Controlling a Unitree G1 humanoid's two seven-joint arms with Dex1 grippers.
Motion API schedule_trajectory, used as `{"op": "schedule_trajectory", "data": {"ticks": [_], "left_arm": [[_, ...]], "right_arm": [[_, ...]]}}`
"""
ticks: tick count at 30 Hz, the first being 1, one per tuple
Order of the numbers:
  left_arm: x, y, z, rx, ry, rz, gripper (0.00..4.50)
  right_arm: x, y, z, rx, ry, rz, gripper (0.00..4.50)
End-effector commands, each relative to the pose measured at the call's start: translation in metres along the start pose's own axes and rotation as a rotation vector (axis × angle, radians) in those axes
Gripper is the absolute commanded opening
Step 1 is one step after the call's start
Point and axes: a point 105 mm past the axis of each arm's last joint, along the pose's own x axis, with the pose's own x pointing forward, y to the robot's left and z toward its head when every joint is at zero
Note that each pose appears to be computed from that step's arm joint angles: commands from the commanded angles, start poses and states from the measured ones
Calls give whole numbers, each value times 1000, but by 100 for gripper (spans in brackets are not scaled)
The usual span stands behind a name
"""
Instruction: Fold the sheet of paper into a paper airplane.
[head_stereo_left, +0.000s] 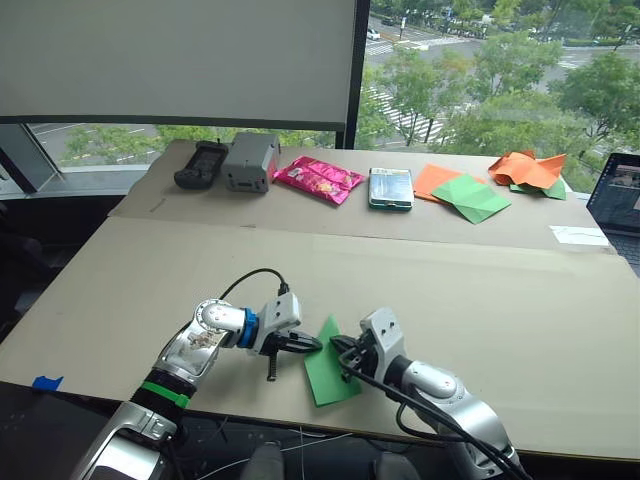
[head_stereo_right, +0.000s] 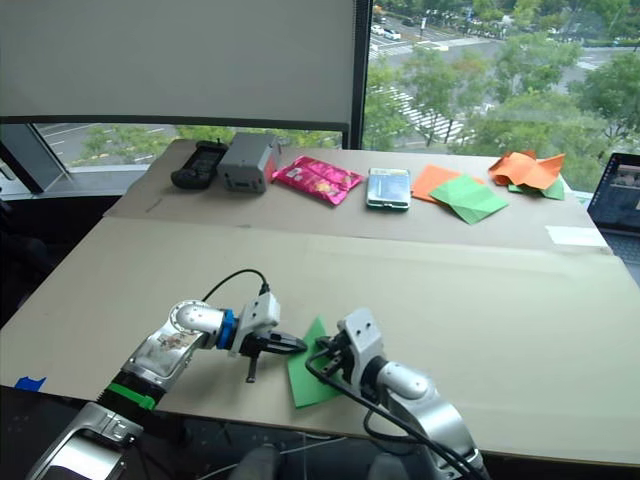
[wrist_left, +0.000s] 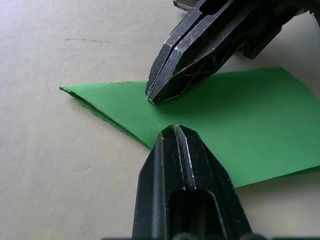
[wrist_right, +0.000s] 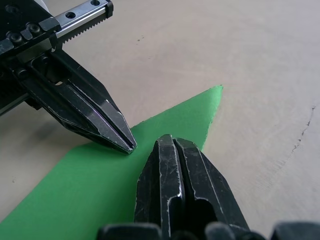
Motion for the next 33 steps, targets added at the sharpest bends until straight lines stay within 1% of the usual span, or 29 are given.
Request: {"op": "schedule_trajectory", "data": {"ticks": [1, 4, 11, 18, 21, 24, 28, 33], "left_arm": [[1, -10, -32, -48, 120, -29, 2], [1, -11, -33, -48, 122, -29, 2], [1, -12, -34, -51, 123, -27, 2], [-1, -12, -34, -52, 127, -20, 2], [-2, -12, -36, -54, 132, -16, 2], [-2, -11, -36, -58, 133, -14, 2], [-2, -10, -36, -60, 128, -7, 2], [-1, -9, -36, -62, 128, -8, 2]], "right_arm": [[3, -10, 5, -28, -1, -28, 0], [10, -13, 0, -39, 26, -32, 0], [25, -19, 0, -53, 51, -50, 0], [34, -25, -4, -55, 82, -72, 0], [32, -25, -7, -42, 93, -76, 0], [27, -18, -10, -36, 100, -51, 0], [16, -9, -11, -27, 107, -18, 0], [5, -4, -17, -22, 131, -10, 0]]}}
